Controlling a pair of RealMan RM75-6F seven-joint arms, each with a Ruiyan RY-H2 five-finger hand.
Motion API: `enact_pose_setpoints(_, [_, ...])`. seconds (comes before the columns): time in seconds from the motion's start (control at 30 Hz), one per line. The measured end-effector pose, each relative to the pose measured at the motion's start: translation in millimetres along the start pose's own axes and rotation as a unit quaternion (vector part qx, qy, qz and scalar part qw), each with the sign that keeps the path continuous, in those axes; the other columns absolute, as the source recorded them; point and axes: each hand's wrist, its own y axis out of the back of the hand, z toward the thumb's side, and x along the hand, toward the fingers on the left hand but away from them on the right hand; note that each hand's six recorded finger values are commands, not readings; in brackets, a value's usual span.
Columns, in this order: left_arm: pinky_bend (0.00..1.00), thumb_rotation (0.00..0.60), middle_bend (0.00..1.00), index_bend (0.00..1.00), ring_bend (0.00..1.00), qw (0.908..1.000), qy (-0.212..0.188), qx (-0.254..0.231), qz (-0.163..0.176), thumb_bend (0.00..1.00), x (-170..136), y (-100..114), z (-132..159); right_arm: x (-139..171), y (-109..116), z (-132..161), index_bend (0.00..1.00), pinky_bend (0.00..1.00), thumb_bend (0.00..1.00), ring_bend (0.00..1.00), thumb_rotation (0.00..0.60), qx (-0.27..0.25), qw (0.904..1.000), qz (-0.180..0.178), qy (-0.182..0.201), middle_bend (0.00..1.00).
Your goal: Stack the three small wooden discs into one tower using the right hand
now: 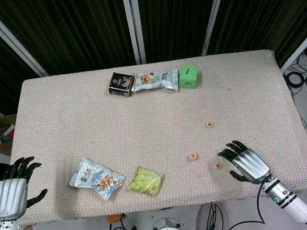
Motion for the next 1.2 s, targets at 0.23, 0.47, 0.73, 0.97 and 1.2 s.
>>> enact_pose_setpoints(0.23, [0.23, 0.600, 0.20, 0.30, 0.14, 1.0000, 0.000, -0.001, -0.002, 0.09, 0, -2, 0, -8, -7, 5, 0.34, 0.02, 0.27, 0.00, 0.600, 0.025, 0.9996, 0.001, 0.010, 0.21])
enact_pose_setpoints(0.47, [0.23, 0.600, 0.20, 0.30, 0.14, 1.0000, 0.006, -0.004, -0.002, 0.09, -3, -4, -4, -21, -15, 16, 0.36, 0.01, 0.29, 0.00, 0.600, 0.042, 0.9987, 0.004, 0.030, 0.20])
enact_pose_setpoints(0.73, [0.23, 0.600, 0.20, 0.30, 0.14, 0.9999, 0.010, -0.003, -0.002, 0.10, -5, -4, -7, -29, -21, 18, 0.39, 0.00, 0.33, 0.00, 0.600, 0.041, 0.9985, 0.010, 0.034, 0.20])
enact_pose_setpoints(0.97, [0.23, 0.600, 0.20, 0.30, 0.14, 0.9999, 0.011, -0.003, -0.003, 0.09, -5, -4, -9, -31, -19, 12, 0.42, 0.00, 0.34, 0.00, 0.600, 0.038, 0.9989, 0.006, 0.026, 0.22])
enact_pose_setpoints(1.2, [0.23, 0.600, 0.20, 0.30, 0.14, 0.9999, 0.013, -0.003, -0.005, 0.09, -5, -5, -9, -35, -18, 13, 0.52, 0.01, 0.38, 0.00, 0.600, 0.035, 0.9990, -0.002, 0.025, 0.27])
